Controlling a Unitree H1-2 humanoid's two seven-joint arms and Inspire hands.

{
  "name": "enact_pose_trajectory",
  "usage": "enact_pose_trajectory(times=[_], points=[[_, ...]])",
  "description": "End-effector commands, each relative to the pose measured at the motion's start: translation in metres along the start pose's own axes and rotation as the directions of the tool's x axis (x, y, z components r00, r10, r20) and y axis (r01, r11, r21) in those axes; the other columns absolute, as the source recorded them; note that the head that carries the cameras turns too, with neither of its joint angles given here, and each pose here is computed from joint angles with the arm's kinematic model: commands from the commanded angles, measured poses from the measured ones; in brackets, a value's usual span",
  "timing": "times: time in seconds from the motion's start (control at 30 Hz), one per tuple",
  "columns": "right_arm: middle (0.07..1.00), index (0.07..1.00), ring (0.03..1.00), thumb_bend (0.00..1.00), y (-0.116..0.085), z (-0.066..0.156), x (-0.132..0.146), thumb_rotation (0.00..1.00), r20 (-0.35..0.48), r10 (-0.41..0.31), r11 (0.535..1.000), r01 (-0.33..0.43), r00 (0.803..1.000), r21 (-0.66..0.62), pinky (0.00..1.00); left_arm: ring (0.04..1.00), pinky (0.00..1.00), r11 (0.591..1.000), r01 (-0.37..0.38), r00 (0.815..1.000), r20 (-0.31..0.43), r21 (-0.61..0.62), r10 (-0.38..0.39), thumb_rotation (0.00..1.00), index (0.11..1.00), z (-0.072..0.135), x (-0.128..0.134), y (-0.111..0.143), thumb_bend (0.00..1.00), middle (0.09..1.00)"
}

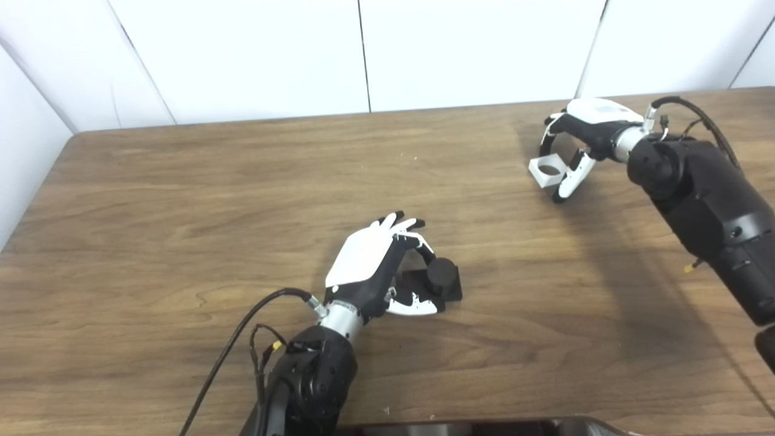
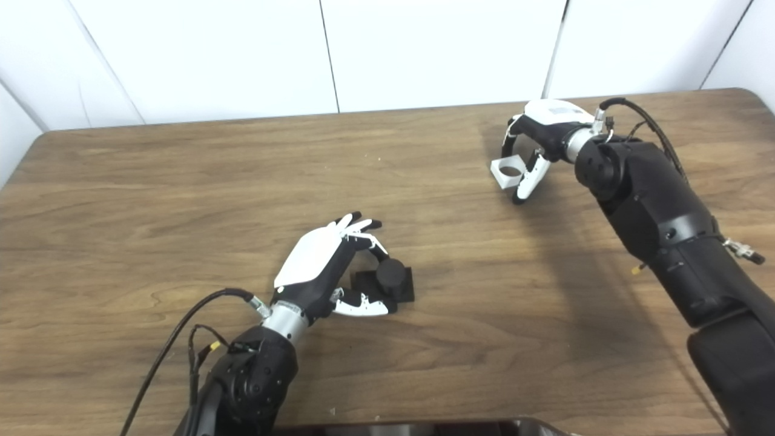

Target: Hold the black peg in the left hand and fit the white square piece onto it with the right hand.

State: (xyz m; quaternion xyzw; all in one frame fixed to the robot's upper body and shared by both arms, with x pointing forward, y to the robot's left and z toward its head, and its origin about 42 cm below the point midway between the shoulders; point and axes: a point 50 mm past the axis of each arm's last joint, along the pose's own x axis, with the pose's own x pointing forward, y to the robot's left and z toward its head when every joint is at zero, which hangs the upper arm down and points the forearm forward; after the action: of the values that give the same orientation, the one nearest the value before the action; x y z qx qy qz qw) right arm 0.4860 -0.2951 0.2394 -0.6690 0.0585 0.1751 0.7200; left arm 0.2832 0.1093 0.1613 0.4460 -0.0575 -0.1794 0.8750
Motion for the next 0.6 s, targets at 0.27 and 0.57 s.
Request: enact_pose_trajectory(times=[0.27, 0.57], points=[[0.922, 0.491, 0.997, 0.52, -0.0248, -0.0018, -0.0023, 0.14, 0.019, -0.068, 0.997, 0.069, 0.997, -0.033, 1.00, 0.998, 1.00, 0.999, -0.033, 0.999, 0.015, 0.021, 0.033, 0.09, 0.489, 0.0027, 0.0051, 0.0080, 0.50, 0.913], [0.919, 0.490, 0.995, 0.52, -0.0242, -0.0036, -0.0032, 0.14, 0.019, -0.088, 0.995, 0.089, 0.996, -0.037, 1.00, 0.995, 1.00, 0.999, -0.038, 0.999, 0.013, 0.021, 0.037, 0.09, 0.489, 0.0040, 0.0069, 0.0081, 0.50, 0.910]])
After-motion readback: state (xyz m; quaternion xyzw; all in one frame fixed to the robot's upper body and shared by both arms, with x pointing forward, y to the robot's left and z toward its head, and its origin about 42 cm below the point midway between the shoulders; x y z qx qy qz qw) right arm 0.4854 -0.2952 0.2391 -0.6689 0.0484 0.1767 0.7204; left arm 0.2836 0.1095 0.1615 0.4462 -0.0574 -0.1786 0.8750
